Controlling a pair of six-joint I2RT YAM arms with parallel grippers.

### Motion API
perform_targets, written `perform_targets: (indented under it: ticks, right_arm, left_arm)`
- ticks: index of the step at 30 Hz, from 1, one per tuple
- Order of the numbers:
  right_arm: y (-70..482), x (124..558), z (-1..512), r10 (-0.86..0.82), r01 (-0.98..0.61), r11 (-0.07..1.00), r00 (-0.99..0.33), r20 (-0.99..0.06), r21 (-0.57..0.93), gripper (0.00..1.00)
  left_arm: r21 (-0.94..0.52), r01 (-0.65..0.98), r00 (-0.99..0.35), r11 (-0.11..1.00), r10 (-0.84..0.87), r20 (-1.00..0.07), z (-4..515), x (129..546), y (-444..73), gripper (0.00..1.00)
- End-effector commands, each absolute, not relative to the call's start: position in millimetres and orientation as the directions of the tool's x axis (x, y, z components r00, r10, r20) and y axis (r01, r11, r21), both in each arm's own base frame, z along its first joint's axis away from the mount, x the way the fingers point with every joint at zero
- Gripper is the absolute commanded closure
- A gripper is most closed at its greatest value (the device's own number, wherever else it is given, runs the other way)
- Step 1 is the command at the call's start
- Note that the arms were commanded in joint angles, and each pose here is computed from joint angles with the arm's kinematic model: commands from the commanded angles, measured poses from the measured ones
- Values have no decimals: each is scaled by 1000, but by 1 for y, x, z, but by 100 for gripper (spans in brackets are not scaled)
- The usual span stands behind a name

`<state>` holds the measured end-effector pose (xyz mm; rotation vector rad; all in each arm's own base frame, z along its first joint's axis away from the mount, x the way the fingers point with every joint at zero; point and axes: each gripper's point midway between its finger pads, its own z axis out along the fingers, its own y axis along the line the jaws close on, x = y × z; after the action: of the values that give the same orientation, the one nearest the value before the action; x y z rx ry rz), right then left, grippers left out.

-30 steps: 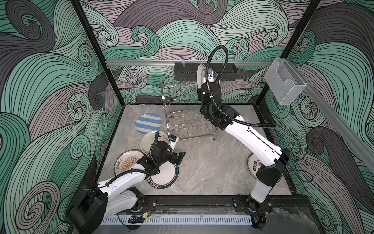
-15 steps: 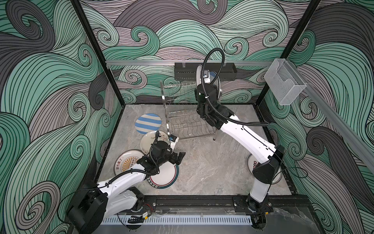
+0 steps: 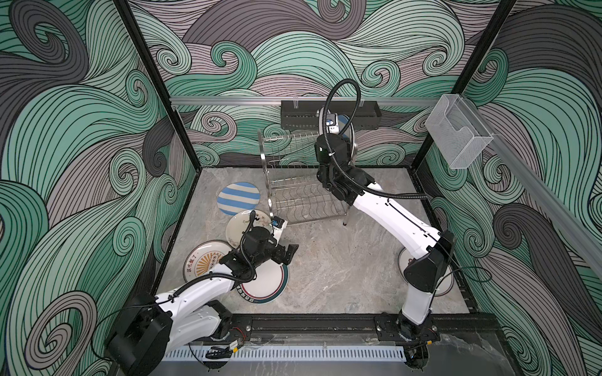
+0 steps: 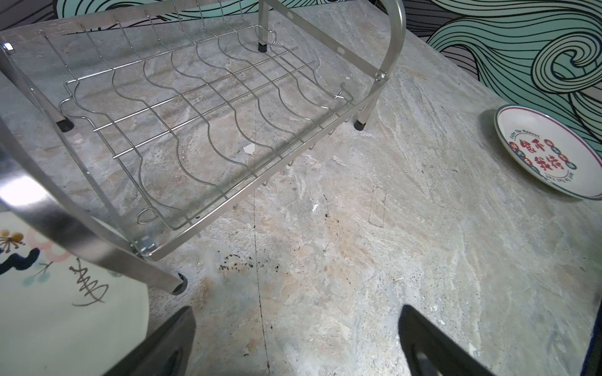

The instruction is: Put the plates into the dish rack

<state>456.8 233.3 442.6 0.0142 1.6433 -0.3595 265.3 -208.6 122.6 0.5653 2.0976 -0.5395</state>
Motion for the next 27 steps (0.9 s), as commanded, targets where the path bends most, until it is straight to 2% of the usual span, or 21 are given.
perform_targets:
  ticks: [1, 17, 27]
  right_arm:
    - [227, 457, 458, -127, 242, 960, -65, -990, -140, 100]
    - [236, 462, 452, -115, 215, 968, -74, -991, -128, 100]
    - [223, 444, 504, -106, 217, 971, 16, -994, -100, 100]
  left_arm:
    - [-173, 571, -506, 802, 178, -844, 128, 269, -209, 1]
    - [-170, 564, -510, 808, 178, -842, 126, 270, -208, 1]
    - [-173, 567, -512, 805, 180, -840, 126, 269, -209, 1]
